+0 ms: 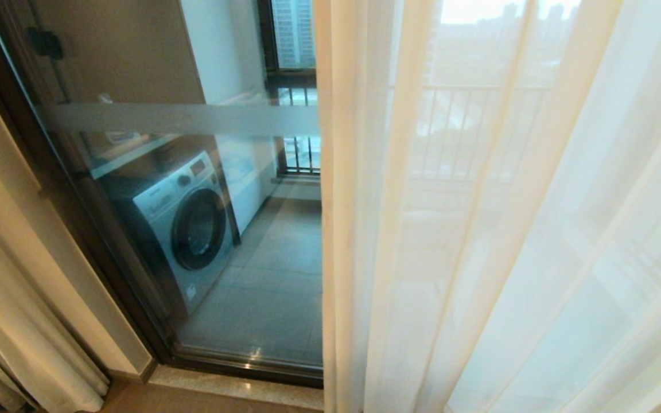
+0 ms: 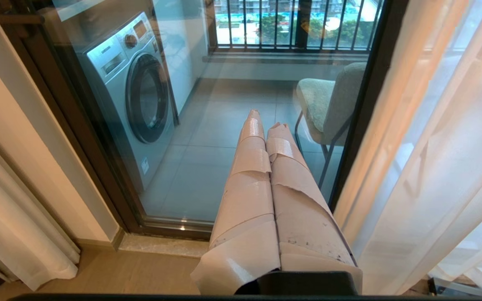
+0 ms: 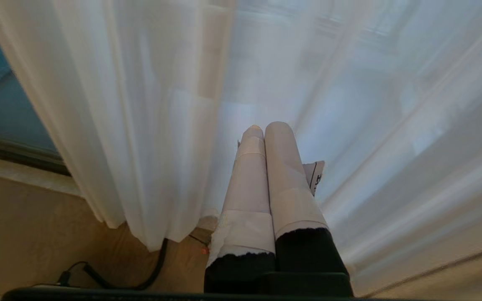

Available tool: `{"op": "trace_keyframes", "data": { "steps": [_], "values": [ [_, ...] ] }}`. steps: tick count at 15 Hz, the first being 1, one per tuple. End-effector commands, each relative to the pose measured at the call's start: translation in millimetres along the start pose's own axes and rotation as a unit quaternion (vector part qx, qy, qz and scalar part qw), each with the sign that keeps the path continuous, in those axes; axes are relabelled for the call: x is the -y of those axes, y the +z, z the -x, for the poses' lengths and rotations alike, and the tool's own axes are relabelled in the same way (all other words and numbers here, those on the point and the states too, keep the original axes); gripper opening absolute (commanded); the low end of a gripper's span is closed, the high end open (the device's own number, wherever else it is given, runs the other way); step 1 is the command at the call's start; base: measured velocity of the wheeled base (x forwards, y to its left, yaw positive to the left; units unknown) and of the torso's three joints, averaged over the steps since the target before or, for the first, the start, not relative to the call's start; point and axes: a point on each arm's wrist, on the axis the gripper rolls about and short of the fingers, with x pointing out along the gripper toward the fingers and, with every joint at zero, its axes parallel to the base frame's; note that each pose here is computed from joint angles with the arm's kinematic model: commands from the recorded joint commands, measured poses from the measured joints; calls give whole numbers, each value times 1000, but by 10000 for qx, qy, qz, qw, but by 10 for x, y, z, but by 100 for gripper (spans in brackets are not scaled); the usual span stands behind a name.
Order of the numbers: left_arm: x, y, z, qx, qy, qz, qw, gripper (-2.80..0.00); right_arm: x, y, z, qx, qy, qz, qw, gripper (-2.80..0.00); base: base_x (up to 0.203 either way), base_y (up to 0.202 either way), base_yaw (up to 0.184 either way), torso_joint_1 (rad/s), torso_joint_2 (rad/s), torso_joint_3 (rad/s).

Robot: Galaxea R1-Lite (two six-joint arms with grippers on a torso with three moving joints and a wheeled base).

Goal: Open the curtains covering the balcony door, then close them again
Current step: Close the inner curtains on both sides

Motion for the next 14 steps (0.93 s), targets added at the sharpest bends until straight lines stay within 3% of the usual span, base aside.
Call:
{"op": "trace_keyframes", "data": {
  "steps": [1,3,14],
  "values": [
    [0,0,0,4,0,-1,10000,-280,-20,-62,104,543,77,19,9985,-280,0,0,0,0,0,0],
    [0,0,0,4,0,-1,10000,-280,-30,-101,145,711,162,-106,9973,-280,0,0,0,0,0,0],
    [0,0,0,4,0,-1,10000,-280,-31,-104,141,730,179,-329,9966,-280,0,0,0,0,0,0]
  ]
}}
